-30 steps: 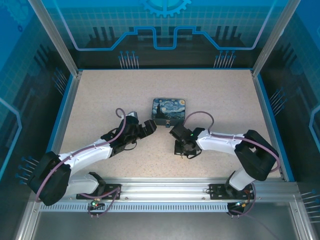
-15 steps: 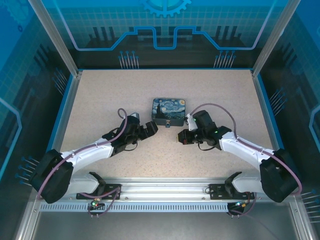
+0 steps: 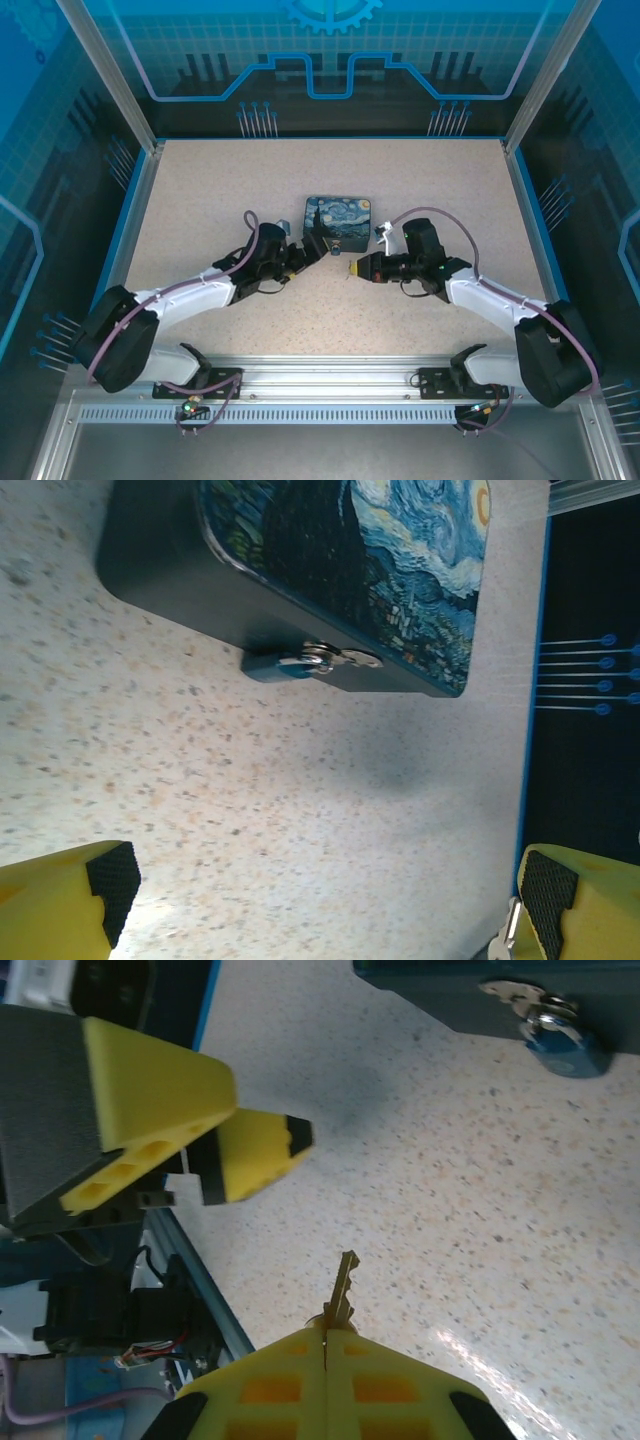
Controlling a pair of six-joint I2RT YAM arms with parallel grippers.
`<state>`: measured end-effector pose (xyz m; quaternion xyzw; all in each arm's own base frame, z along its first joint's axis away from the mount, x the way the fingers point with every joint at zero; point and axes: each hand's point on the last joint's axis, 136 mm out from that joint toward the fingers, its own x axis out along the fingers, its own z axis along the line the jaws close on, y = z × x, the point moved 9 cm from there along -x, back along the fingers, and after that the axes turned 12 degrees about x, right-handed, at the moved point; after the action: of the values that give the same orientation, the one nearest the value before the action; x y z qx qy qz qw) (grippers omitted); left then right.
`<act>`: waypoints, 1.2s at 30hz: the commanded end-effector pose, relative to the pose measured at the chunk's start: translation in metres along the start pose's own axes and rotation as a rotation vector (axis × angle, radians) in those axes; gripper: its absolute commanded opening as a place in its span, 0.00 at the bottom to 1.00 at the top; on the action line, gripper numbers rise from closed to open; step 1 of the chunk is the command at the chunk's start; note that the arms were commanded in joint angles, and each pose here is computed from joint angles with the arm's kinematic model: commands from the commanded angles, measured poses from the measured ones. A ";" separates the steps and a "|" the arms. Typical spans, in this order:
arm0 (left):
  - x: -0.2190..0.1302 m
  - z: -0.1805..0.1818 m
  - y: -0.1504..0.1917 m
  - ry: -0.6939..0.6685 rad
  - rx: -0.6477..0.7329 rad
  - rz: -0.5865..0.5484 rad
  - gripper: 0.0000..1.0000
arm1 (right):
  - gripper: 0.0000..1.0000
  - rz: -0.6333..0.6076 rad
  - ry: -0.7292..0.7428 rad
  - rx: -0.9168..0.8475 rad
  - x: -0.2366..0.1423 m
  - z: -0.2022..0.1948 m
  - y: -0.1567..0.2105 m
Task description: Unlock the padlock with the key
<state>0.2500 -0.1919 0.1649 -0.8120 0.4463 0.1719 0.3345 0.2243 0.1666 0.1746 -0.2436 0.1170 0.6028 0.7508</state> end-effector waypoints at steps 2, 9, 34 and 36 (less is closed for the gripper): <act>0.009 -0.023 -0.001 0.153 -0.088 0.012 0.99 | 0.00 -0.004 -0.096 -0.010 -0.004 0.010 -0.001; 0.025 -0.035 0.000 0.275 -0.076 0.068 0.82 | 0.00 0.031 -0.113 -0.120 -0.011 0.020 0.002; 0.033 -0.055 0.012 0.368 -0.005 0.167 0.51 | 0.00 0.066 -0.079 -0.164 -0.006 0.019 -0.001; 0.033 -0.056 0.012 0.370 -0.001 0.170 0.46 | 0.00 0.066 -0.074 -0.160 -0.005 0.018 -0.001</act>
<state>0.2571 -0.2490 0.1761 -0.7967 0.5538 0.0661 0.2331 0.2185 0.1703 0.1877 -0.2712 0.0523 0.6433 0.7140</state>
